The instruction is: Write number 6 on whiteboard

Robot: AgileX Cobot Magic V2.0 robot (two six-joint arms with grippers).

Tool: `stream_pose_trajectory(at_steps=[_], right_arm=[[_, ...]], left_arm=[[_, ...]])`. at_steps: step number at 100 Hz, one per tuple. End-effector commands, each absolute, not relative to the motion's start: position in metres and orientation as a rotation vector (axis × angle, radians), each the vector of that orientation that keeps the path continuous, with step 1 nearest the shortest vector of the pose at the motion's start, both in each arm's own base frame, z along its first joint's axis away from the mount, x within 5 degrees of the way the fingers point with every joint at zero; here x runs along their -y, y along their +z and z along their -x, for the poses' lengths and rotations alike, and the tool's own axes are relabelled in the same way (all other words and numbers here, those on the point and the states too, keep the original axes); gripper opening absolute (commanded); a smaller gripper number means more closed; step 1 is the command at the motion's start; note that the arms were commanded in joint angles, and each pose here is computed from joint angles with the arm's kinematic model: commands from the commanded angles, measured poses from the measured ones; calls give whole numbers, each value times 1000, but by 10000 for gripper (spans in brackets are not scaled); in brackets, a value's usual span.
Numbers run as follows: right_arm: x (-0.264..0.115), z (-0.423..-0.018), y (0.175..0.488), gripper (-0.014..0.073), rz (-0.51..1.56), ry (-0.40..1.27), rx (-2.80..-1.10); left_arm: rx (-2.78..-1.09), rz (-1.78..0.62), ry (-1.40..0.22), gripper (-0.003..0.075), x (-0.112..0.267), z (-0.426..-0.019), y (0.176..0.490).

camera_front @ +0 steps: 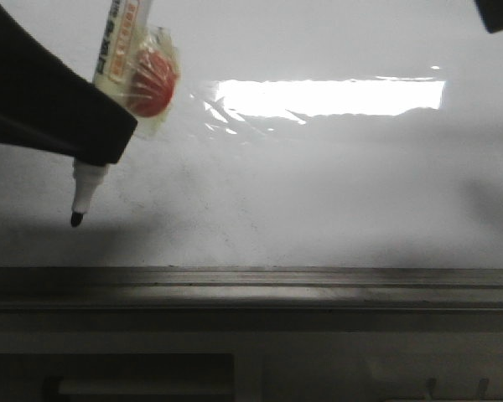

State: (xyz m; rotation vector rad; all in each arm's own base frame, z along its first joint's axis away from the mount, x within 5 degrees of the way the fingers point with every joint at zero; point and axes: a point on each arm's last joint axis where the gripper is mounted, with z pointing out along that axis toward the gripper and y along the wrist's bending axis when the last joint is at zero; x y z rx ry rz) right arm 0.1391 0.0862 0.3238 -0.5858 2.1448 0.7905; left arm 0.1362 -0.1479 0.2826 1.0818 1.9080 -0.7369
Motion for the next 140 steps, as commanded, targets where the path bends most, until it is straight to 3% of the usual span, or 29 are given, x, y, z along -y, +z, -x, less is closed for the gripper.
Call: stream_pose_trajectory(at_steps=[1, 41, 77, 84, 114, 130, 140], right_arm=[[-103, -154, 347, 468, 664, 872, -2095], [-185, -199, 376, 468, 1030, 1048, -2082], [-219, -219, 353, 459, 1216, 1095, -2185], [-220, -219, 353, 388, 1214, 1092, -2183], [-220, -219, 352, -67, 1260, 1075, -2154], [-220, -219, 352, -53, 1267, 1070, -2145], [-220, -220, 353, -53, 1265, 1065, -2138]], left_arm=[[-1873, -1087, -733, -20, 153, -135, 295], [-1931, -1138, -703, -20, 157, -140, 283], [-1921, -1129, -689, -20, 157, -142, 285], [-1920, -1126, -686, -20, 157, -142, 285], [-1903, -1098, -661, -20, 157, -145, 288], [-1893, -1096, -670, 20, 158, -146, 292], [-1876, -1090, -671, 201, 158, -147, 298]])
